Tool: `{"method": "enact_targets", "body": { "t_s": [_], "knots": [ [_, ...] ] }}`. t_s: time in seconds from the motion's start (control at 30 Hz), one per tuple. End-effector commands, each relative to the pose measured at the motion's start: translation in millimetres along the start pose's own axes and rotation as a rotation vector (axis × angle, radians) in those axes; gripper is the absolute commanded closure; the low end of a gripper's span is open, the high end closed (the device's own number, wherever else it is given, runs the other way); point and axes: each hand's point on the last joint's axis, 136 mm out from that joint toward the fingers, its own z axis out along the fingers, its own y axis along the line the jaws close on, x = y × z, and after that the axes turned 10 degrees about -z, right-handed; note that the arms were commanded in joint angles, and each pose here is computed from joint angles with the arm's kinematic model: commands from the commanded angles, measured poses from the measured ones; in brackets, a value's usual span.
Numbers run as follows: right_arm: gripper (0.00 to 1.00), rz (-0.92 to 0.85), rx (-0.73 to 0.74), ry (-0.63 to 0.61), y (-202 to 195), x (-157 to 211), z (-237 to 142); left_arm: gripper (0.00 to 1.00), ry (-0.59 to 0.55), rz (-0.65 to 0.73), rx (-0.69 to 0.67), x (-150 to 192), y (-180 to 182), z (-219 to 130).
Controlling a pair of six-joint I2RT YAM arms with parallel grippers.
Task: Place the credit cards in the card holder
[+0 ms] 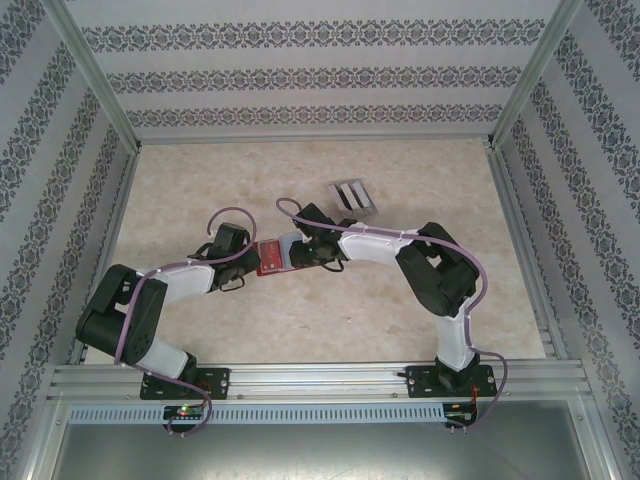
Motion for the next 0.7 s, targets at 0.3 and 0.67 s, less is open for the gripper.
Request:
{"method": "enact_targets", "body": {
  "t_s": [0.3, 0.67],
  "knots": [
    [0.86, -0.015, -0.061, -0.016, 16.1, -10.4, 1.8, 0.72, 0.035, 0.003, 0.014, 3.9, -3.7, 6.7],
    [0.75, -0.013, -0.068, -0.046, 18.3, -18.2, -4.6, 0.72, 0.049, 0.008, 0.009, 5.7, -2.8, 8.5]
  ]
}}
